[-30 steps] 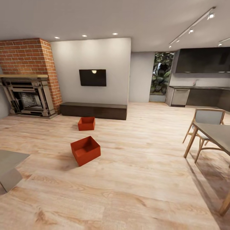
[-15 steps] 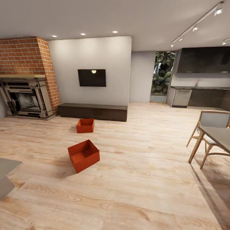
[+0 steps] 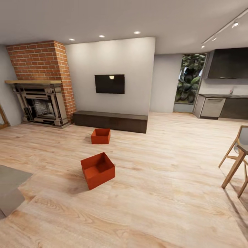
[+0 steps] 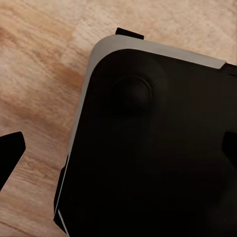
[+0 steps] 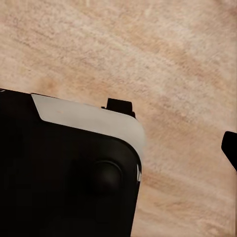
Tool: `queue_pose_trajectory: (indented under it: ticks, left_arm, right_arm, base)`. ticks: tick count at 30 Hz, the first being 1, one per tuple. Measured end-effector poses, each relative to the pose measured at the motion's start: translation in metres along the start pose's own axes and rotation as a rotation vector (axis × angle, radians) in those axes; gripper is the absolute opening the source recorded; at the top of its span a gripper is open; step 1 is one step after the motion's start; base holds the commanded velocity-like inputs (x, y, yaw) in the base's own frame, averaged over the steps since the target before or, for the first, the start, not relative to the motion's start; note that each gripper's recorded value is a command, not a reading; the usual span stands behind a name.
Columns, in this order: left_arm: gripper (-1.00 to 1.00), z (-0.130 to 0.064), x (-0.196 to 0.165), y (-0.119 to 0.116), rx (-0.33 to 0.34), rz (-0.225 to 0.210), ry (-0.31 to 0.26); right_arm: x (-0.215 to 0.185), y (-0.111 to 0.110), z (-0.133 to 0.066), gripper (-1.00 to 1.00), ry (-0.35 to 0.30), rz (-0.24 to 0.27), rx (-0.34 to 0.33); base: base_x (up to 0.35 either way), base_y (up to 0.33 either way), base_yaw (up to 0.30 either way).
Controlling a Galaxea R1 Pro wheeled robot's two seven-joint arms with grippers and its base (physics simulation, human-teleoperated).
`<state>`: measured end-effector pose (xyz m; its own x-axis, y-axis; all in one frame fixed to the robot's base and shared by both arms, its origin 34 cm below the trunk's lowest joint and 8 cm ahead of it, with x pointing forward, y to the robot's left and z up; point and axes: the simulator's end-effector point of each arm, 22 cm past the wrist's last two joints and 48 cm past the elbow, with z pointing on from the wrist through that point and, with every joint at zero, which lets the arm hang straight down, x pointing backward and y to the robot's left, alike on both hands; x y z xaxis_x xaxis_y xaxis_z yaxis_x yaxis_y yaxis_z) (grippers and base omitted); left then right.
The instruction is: Move the two storage containers from the living room to the garage. In the garage, place one container on the floor and stack the other container on top of it (either order is fine).
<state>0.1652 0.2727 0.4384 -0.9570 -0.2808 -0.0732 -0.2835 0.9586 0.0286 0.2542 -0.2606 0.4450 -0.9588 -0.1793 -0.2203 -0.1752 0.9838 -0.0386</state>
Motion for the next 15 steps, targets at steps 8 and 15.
queue_pose_trajectory:
  ticks: [8, 15]
  left_arm:
    - [1.0, 0.0, -0.0009, -0.0005, 0.001, 0.0, -0.002]
    - [1.0, 0.0, -0.0012, -0.0011, 0.002, 0.002, -0.003]
  right_arm:
    - [0.0001, -0.0015, 0.0, 1.0, 0.0, -0.011, 0.002]
    - [-0.001, -0.0012, 0.0, 1.0, -0.006, -0.015, 0.001]
  base:
    - [0.008, 0.0, 0.03]
    - [0.014, -0.002, 0.001]
